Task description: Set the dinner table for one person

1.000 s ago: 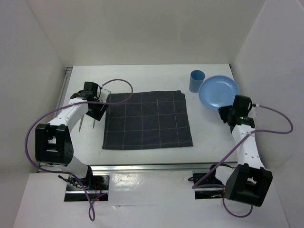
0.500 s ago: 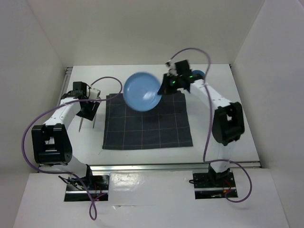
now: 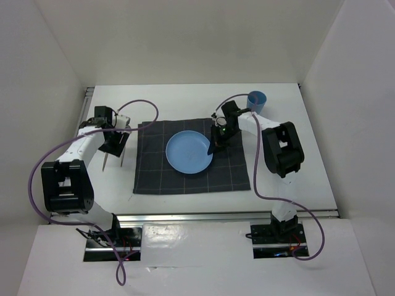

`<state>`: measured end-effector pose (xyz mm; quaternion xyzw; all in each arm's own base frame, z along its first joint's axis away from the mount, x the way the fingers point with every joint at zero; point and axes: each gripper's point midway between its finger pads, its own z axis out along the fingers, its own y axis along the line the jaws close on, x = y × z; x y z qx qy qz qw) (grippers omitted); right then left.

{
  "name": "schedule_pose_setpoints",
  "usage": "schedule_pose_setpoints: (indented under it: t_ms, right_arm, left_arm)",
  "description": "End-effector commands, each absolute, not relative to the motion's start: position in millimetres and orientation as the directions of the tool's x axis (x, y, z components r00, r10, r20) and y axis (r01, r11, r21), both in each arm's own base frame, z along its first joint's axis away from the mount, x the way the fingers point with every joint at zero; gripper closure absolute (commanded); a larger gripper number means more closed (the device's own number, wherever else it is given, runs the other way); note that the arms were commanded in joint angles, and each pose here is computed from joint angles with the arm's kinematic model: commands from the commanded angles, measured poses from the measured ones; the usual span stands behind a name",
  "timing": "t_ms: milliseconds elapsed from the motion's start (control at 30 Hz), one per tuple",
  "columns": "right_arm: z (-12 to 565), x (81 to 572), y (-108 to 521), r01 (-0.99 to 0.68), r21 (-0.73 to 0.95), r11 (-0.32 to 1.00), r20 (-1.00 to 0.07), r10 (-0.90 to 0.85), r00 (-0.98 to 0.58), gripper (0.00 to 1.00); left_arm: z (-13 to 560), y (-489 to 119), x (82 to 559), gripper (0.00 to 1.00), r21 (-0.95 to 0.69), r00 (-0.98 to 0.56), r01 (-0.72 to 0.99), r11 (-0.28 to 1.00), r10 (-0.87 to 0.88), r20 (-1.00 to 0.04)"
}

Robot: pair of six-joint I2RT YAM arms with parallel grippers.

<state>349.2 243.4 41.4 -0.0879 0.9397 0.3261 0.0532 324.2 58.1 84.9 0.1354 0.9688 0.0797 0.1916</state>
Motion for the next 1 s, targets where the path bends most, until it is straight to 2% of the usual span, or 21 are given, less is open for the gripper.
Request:
schedule_pose_setpoints:
  t_ms: [0,233,567,600,633,667,700,800,867,967]
  right_arm:
    - [41.8,328.4,254.4,-0.211,0.592,0.778,-0.108,-0.182,-0.977,1.0]
    - [17.0,321.9,241.1,-0.193,0.481,0.855,-0.073,-0.18,-0.981,1.0]
    - [14.2,320.6,238.2,-0.17,0.465,0.869,-0.06,-0.161,-0.985,1.0]
    - [14.2,320.6,238.2,-0.17,0.465,0.869,-0.06,-0.161,-0.985,0.97]
    - [13.0,319.4,235.4,-0.166,0.451,0.877,-0.053,-0.159,-0.986,0.87]
    - [12.2,320.0,234.2,-0.166,0.444,0.881,-0.056,-0.158,-0.986,0.7]
    - [14.9,322.2,232.5,-0.171,0.433,0.885,-0.07,-0.156,-0.985,0.42]
    - [33.7,326.3,230.9,-0.188,0.424,0.886,-0.119,-0.152,-0.981,0.19]
    - [56.7,331.9,233.4,-0.206,0.432,0.878,-0.163,-0.149,-0.975,0.16]
    - [86.5,340.3,234.9,-0.224,0.433,0.873,-0.229,-0.133,-0.964,0.16]
  left_arm:
    - [86.1,57.5,331.2,0.29,0.189,-0.89,0.228,0.955,0.284,-0.357]
    - [83.2,57.4,330.9,0.29,0.186,-0.893,0.23,0.955,0.283,-0.349]
    - [86.1,58.1,333.7,0.29,0.193,-0.888,0.237,0.952,0.292,-0.355]
    - [86.1,58.1,333.7,0.29,0.193,-0.888,0.237,0.952,0.292,-0.355]
    - [86.1,58.1,333.7,0.29,0.193,-0.888,0.237,0.952,0.292,-0.355]
    - [86.1,58.1,333.7,0.29,0.193,-0.888,0.237,0.952,0.292,-0.355]
    - [86.4,60.0,333.5,0.29,0.204,-0.887,0.241,0.949,0.301,-0.35]
    - [89.8,60.3,336.6,0.29,0.207,-0.883,0.239,0.949,0.301,-0.359]
    - [87.7,59.4,342.3,0.29,0.197,-0.884,0.254,0.947,0.31,-0.351]
    - [88.4,50.0,361.6,0.29,0.141,-0.876,0.278,0.95,0.311,-0.369]
